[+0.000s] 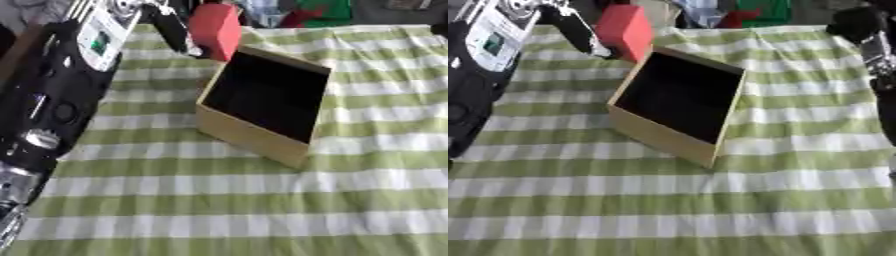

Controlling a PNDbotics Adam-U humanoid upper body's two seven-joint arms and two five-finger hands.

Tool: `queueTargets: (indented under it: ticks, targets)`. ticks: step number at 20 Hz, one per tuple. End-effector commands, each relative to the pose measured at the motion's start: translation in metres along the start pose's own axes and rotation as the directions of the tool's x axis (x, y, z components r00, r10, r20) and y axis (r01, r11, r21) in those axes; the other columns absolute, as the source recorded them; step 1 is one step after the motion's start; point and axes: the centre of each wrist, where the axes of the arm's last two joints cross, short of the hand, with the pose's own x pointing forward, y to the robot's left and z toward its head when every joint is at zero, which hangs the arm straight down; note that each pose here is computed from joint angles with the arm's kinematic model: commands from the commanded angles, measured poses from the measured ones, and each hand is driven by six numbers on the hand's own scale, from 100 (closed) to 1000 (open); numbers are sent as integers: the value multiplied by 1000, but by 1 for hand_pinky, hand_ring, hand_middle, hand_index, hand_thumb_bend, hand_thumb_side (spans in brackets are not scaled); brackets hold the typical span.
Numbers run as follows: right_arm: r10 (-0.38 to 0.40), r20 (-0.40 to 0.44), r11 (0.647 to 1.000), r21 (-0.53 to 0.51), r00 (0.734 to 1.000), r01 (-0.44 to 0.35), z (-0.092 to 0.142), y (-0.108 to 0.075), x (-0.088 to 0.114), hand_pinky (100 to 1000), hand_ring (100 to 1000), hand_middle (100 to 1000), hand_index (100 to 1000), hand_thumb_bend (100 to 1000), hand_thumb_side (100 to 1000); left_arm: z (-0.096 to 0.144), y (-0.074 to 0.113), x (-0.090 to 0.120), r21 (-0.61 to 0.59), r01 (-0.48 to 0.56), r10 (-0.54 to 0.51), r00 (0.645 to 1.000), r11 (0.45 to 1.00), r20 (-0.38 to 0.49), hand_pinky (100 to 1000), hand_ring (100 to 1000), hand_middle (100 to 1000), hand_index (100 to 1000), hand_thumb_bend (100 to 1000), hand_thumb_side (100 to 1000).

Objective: Pick up objects on the table and place them in the box.

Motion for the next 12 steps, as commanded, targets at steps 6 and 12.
queueTargets:
  ticks: [6, 12]
  targets:
    - [-1, 54, 1000, -3, 999, 1, -6, -3, 11, 925, 763, 698, 892, 100, 568, -15, 1, 36, 1, -50, 49, 995, 999, 88, 741, 595, 484, 641, 100, 100]
    - [-2, 60, 1000, -5, 998, 2, -7, -3, 11, 925, 763, 698, 893, 100, 571, -26, -19, 31, -33, -73, 75, 996, 997, 58, 765, 617, 510, 665, 164, 100]
